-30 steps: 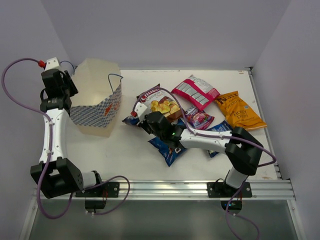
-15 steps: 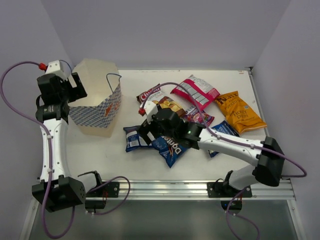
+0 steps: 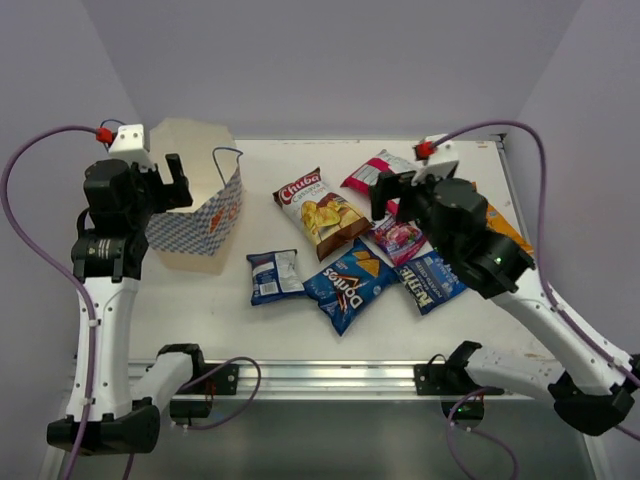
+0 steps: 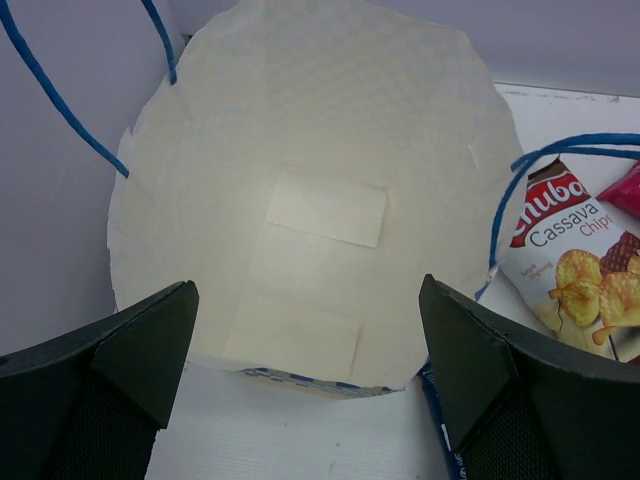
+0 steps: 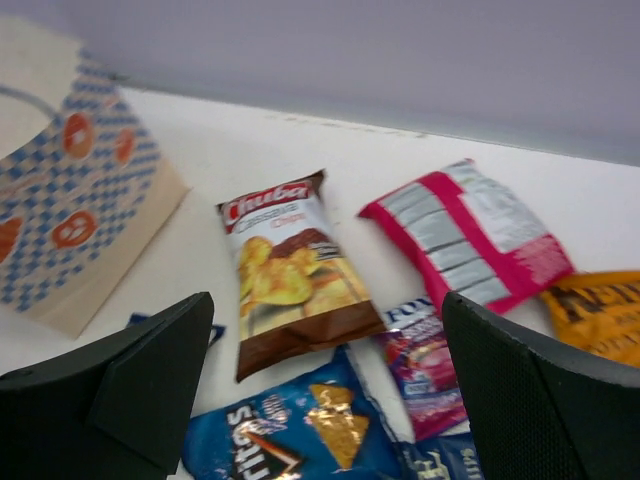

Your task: Take the snacks out of the paper bag

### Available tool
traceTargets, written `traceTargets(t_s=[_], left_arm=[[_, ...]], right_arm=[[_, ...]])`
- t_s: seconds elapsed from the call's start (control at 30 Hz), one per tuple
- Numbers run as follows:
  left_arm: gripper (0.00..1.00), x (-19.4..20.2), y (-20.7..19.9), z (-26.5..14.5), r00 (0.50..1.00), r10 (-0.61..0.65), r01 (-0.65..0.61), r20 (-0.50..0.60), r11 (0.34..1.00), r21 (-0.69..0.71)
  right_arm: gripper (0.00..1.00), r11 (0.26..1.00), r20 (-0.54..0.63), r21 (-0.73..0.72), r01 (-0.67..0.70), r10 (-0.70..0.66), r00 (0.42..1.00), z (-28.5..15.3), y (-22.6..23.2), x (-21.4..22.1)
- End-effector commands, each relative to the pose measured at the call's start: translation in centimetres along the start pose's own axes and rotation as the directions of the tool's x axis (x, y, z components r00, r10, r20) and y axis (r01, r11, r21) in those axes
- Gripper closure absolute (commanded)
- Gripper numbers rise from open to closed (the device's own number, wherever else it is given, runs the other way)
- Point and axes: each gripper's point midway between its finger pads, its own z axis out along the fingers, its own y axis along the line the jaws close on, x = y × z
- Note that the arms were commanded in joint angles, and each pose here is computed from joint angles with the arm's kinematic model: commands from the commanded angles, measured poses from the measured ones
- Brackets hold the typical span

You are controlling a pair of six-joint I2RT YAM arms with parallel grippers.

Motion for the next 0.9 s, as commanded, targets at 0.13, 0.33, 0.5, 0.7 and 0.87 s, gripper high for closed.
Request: traceTargets(t_s=[0.13,0.33,0.5,0.7,0.87], left_arm=[[0.00,-2.0,-2.5,-3.8,0.994,0.041,-0.051,0.106,0.994,0.101],[0.00,-2.1,-3.7,-6.4,0.988,0.044,-0.065,0.146,0.987,0.145],[0.00,-2.4,-2.9,-8.4,0.983,0.043,-0.063,0.177,0.992,0.110],[0.00,-3.9,-1.1,-12.3,0.961,0.005,-0.020,0.278,0.999,0.051],[0.00,-4.2,-0.4,-13.4,0.952,-0.005,-0.005,0.307,1.000,0.030]], right_arm=[[0.01,0.948,0.224,0.285,-0.144,0.080,0.971,-6.7,-10.8,-5.8],[0.01,0.905,0.395,0.364,-0.219,0.063,0.917,-14.2,-14.0,-8.3],[0.01,0.874,0.467,0.409,-0.264,0.048,0.883,-18.3,-15.9,-8.3],[0.01,0.881,0.526,0.382,-0.280,0.042,0.849,-21.9,-16.6,-6.7],[0.01,0.888,0.560,0.359,-0.285,0.039,0.827,-23.7,-16.7,-6.2]])
